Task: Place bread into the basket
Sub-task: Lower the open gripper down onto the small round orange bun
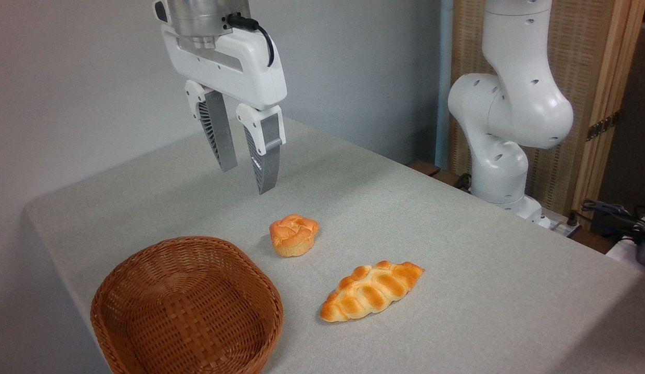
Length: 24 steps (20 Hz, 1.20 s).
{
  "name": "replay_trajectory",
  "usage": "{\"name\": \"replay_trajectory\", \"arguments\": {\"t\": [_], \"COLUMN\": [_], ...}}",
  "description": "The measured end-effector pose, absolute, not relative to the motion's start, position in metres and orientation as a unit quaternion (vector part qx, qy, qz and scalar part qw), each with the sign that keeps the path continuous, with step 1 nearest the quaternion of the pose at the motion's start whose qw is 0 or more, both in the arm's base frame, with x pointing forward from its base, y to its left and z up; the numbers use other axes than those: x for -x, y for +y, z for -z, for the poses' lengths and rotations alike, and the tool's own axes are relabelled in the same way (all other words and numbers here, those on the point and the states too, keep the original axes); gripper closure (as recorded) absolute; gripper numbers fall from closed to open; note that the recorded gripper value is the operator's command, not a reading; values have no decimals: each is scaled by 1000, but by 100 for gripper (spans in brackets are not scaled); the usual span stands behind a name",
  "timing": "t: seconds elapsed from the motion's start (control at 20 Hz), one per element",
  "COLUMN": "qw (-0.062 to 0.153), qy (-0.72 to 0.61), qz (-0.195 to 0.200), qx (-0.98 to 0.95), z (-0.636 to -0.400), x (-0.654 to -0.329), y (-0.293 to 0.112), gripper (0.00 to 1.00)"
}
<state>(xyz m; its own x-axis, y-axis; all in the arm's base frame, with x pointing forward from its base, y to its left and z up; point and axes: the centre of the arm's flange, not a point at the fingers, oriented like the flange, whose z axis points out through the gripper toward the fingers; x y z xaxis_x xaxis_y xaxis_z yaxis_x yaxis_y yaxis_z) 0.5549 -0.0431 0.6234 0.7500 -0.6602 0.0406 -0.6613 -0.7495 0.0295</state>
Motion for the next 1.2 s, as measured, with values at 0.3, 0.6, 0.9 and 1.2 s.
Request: {"name": "replay_trajectory", "arguments": {"t": [0.3, 0.6, 0.9, 1.2], "qw": [25, 35, 25, 24], "qy": [-380, -419, -428, -429], "qz": [-17, 47, 46, 59], "qx": [-924, -906, -902, -901], "z": [-596, -518, -458, -425], "x": [-543, -500, -490, -485], "y": [-78, -120, -128, -125], "gripper": [0, 0, 0, 21]}}
